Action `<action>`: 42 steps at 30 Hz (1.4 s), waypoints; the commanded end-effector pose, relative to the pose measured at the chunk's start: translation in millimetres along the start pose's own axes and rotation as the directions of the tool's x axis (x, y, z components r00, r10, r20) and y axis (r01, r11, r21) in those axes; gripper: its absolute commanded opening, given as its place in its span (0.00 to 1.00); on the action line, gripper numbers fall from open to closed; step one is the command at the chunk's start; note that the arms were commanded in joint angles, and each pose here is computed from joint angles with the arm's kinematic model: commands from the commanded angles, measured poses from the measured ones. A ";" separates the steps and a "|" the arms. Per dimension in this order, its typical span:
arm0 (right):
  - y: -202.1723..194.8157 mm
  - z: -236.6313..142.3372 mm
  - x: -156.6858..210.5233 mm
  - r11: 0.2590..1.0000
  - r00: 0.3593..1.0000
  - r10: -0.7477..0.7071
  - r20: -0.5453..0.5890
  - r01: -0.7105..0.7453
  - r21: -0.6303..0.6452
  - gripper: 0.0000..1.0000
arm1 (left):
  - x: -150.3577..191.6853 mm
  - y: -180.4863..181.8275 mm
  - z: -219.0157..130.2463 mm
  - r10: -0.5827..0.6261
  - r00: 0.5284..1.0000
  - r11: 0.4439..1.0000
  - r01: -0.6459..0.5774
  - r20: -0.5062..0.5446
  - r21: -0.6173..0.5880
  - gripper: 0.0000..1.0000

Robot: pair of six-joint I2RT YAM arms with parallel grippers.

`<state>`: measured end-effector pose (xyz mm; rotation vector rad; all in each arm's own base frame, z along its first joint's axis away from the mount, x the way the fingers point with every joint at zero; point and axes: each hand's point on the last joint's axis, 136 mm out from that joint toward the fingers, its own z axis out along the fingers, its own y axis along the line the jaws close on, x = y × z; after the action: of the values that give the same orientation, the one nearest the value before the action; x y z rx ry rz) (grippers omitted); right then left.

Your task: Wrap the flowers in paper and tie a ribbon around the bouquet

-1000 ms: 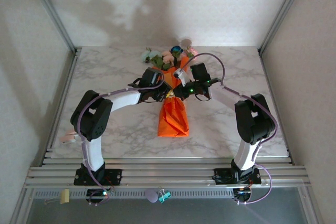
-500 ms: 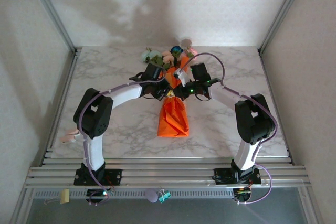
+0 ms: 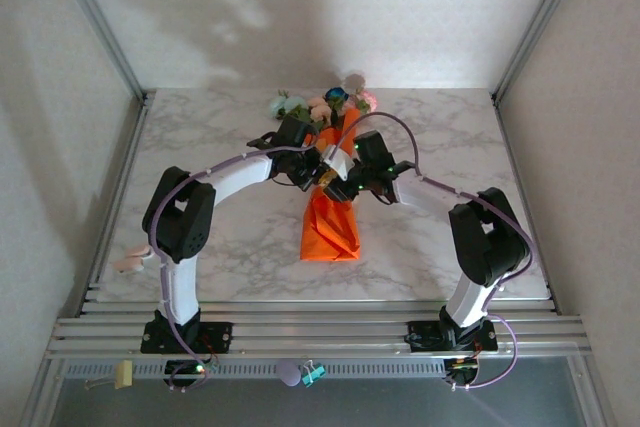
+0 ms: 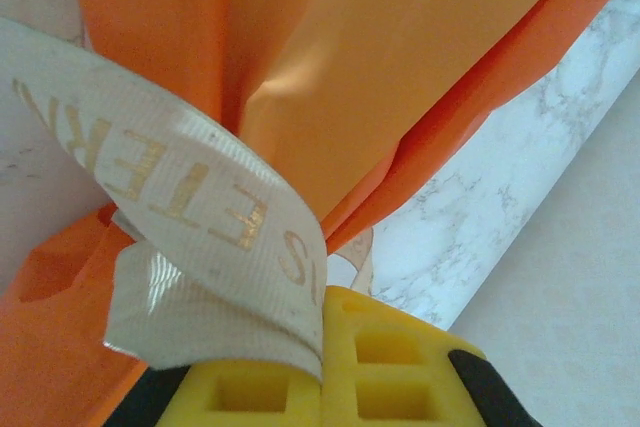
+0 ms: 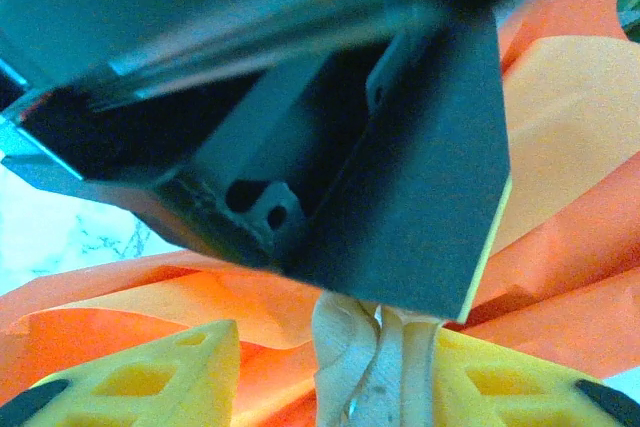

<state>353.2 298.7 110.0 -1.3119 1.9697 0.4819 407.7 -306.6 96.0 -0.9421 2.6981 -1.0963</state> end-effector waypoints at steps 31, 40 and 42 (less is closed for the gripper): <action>-14.5 9.8 -4.0 0.977 0.981 0.188 -0.050 -0.192 -0.096 0.00 | -8.1 -20.8 -29.3 -0.006 0.999 0.999 0.004 0.032 0.048 0.45; -26.4 21.4 -0.4 0.927 0.935 0.344 -0.085 -0.353 -0.127 0.00 | -9.7 -11.5 -39.1 -0.005 0.997 0.999 0.002 0.077 0.035 0.50; -30.6 22.6 0.3 0.913 0.921 0.379 -0.092 -0.388 -0.126 0.00 | -12.2 -13.9 -43.6 0.017 0.995 0.999 -0.021 0.101 0.035 0.48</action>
<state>384.3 300.8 94.5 -1.1095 2.2358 0.7159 410.2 -293.3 125.1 -0.9493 2.6353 -1.1119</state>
